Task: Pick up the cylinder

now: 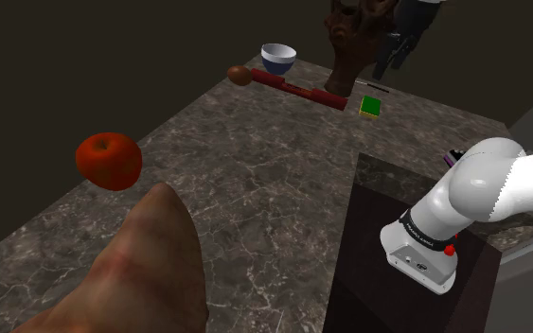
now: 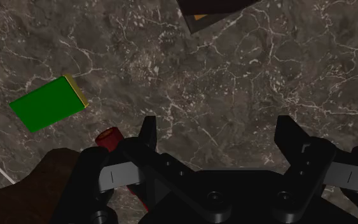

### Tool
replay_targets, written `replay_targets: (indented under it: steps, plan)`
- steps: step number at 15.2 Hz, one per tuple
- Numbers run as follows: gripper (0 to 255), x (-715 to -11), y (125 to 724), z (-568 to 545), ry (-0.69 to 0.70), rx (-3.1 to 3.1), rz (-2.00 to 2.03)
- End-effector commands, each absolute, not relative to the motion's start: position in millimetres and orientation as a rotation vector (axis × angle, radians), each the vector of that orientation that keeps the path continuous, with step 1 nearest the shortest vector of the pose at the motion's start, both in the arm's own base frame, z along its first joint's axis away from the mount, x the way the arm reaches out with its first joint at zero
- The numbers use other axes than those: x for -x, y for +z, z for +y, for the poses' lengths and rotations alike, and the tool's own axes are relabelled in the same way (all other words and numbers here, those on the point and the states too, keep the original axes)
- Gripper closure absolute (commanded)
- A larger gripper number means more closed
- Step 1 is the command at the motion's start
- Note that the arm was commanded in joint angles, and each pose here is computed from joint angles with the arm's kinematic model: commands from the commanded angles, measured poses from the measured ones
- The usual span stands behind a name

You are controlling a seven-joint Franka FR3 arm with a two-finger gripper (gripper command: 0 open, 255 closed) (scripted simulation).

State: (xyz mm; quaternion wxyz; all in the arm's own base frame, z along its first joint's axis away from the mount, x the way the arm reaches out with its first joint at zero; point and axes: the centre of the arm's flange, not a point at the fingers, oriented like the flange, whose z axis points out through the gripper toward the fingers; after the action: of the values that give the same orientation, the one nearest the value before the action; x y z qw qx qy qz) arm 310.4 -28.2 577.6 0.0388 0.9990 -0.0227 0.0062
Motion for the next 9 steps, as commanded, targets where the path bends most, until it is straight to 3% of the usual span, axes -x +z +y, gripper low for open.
replay_targets:
  steps: [1,9]
  plan:
    - [0,-310,578,-28,0.019,-3.063,-0.070]
    - [0,-395,529,-75,0.007,-3.090,0.052]
